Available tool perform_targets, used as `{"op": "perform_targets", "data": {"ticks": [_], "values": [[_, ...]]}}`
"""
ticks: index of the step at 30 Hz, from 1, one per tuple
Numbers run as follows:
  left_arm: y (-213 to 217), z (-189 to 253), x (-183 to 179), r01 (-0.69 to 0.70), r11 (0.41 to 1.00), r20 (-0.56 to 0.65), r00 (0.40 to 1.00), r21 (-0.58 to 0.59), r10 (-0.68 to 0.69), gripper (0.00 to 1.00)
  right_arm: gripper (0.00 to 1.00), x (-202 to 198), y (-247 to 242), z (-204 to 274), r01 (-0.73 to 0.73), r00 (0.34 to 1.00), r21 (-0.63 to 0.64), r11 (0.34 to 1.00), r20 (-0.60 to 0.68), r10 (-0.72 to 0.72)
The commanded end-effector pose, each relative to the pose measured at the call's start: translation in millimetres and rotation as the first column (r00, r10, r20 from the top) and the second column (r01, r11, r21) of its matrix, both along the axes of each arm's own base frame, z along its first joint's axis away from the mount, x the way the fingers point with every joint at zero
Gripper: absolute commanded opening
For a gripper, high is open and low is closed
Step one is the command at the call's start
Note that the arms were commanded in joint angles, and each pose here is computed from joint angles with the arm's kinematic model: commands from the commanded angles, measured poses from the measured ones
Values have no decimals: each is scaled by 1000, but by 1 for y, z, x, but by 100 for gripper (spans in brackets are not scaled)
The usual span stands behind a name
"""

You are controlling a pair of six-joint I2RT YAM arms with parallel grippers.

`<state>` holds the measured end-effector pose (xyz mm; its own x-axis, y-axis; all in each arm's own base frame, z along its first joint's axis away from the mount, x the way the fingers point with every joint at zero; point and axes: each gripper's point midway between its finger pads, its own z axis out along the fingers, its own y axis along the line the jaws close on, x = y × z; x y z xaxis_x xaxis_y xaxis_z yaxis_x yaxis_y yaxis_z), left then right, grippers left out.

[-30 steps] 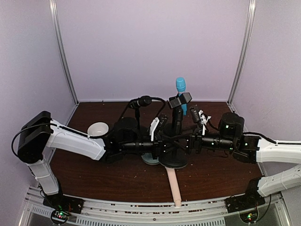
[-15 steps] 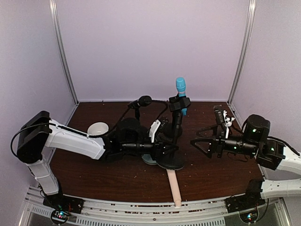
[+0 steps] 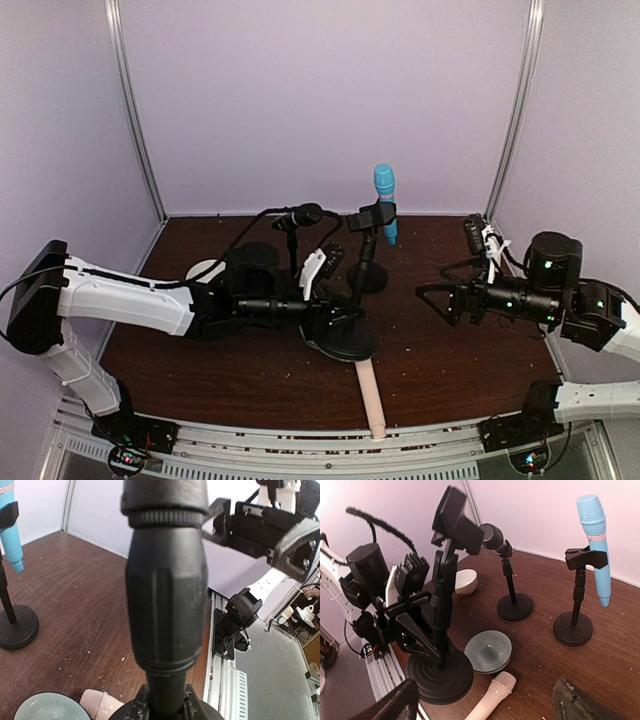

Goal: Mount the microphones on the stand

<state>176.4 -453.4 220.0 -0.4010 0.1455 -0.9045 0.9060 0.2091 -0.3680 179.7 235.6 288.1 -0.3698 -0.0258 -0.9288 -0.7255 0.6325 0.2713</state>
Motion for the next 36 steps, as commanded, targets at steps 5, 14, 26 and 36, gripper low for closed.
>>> {"op": "perform_targets", "data": {"ticks": [5, 14, 26, 36], "values": [[0, 42, -3, 28, 995, 80, 997, -99, -20, 0, 100, 10, -14, 9, 86, 994, 25, 996, 60, -88], [-16, 36, 7, 81, 992, 45, 996, -96, -77, 0, 97, 13, 17, -2, -14, 998, 1, 1000, 54, 14], [-22, 32, 19, 183, 975, 16, 983, -125, -182, 0, 94, 46, 82, 2, -96, 994, -8, 995, 59, 96], [-25, 36, 21, 178, 974, -23, 983, -142, -184, 0, 89, 51, 118, 12, -174, 985, 106, 979, 3, 175]]}}
